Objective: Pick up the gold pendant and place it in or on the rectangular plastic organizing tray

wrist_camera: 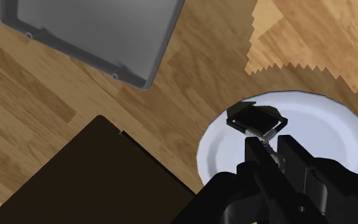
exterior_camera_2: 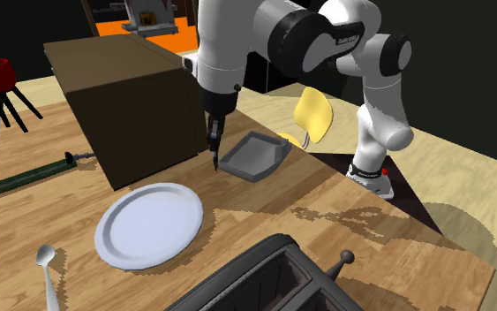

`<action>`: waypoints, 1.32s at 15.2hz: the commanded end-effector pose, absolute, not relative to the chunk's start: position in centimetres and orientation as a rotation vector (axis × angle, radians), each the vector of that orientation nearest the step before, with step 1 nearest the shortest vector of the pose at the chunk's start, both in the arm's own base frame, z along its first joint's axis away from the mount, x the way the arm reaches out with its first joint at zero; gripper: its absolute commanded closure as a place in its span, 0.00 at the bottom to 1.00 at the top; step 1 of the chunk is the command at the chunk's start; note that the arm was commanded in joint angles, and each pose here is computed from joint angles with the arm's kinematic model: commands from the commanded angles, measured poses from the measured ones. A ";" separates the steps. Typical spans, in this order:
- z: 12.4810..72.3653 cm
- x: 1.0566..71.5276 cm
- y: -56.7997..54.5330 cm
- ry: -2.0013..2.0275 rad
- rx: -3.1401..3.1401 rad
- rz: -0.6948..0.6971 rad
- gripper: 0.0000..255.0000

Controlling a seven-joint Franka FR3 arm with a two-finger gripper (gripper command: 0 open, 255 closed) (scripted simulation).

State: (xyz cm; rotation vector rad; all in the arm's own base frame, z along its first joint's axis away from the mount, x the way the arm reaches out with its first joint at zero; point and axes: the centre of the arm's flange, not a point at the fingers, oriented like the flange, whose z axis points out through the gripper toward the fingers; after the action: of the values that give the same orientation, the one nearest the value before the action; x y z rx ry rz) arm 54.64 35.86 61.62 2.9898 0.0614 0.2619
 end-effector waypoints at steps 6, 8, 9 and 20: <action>64.3 53.5 33.5 0.061 2.990 0.261 1.00; 64.7 52.4 31.2 0.061 2.990 0.261 1.00; 64.9 51.8 30.1 0.061 2.990 0.261 1.00; 67.4 45.3 17.3 0.061 2.990 0.261 1.00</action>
State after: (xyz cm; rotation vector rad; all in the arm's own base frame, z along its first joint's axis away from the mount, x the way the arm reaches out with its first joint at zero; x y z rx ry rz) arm 45.96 18.38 67.44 2.9883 0.0590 0.2611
